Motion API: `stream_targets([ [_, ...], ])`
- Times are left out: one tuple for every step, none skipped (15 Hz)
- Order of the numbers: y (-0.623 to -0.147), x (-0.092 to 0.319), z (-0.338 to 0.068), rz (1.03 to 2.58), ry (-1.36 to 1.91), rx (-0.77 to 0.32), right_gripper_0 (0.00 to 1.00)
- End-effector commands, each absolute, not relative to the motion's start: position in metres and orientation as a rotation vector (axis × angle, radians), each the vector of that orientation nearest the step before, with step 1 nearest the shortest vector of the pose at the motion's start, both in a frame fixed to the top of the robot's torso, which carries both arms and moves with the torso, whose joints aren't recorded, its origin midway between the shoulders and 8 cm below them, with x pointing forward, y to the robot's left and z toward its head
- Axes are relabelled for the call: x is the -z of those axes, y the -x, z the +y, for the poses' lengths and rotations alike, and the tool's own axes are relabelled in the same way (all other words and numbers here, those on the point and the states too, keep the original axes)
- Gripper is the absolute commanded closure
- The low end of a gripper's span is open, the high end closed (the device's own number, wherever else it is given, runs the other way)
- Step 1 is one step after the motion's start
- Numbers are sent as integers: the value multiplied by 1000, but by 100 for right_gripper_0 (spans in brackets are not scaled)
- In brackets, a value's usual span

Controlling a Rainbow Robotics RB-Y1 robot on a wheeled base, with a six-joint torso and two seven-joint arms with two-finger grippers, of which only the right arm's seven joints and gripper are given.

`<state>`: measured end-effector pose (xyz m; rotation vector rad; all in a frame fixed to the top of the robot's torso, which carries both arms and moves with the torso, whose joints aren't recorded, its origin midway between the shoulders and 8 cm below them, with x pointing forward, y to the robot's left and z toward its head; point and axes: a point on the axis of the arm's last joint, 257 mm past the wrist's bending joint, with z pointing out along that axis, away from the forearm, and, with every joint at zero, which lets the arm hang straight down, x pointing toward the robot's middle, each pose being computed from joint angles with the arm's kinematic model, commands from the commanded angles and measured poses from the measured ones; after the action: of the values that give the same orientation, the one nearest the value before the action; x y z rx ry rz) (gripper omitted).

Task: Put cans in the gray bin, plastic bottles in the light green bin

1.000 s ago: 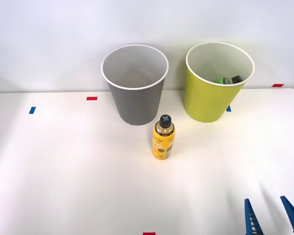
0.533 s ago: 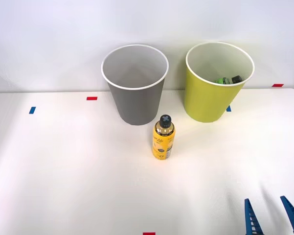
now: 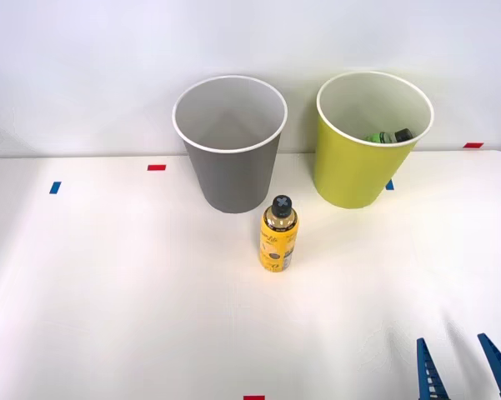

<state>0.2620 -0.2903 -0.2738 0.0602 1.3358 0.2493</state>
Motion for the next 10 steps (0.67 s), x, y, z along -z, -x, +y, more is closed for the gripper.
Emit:
stream_targets([
  [-262,274,-290,1336,-60,-249,0],
  [-262,274,-290,1336,-60,-249,0],
  [-262,274,-290,1336,-60,-249,0],
  [-262,274,-290,1336,-60,-249,0],
  [-262,274,-290,1336,-60,-249,0],
  [-262,274,-290,1336,-60,-249,0],
  [-262,274,-290,1336,-60,-249,0],
  [-262,274,-290,1336,-60,-249,0],
  [-262,274,-290,1336,-60,-249,0],
  [-262,274,-290,1336,-60,-249,0],
])
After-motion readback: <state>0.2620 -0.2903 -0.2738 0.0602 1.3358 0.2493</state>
